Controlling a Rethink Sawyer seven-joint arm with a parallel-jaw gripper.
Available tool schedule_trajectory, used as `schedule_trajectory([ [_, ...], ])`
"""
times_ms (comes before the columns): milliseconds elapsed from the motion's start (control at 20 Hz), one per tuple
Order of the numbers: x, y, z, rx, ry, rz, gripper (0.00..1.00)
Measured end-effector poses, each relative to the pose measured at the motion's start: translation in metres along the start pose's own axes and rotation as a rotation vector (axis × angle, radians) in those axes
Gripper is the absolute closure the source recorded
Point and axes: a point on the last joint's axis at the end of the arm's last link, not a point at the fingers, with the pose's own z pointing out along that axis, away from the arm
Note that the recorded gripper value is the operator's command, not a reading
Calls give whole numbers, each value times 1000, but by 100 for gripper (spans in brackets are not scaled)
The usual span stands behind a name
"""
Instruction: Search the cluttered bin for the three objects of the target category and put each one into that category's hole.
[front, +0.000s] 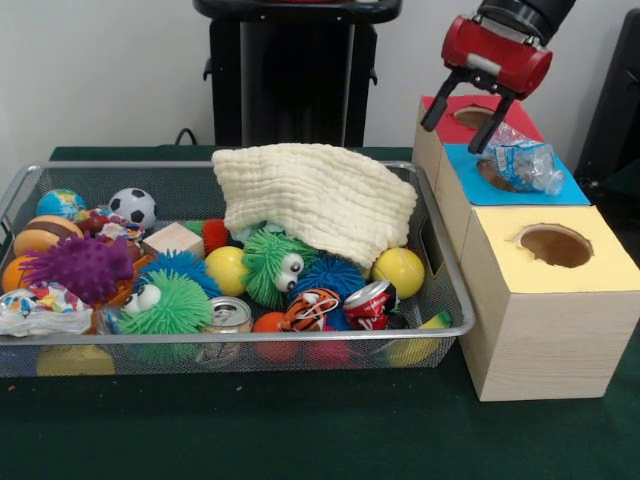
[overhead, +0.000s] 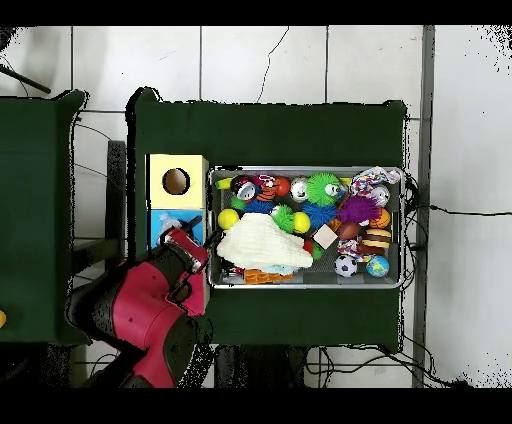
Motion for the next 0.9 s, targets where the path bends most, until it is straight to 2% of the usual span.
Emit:
schedule_trajectory([
  [250,-4,-8,-2,29,22,5,0],
  [650,-11,-17,-7,71,49,-26,0],
  [900,-15,-18,-16,107,98,-52,0],
])
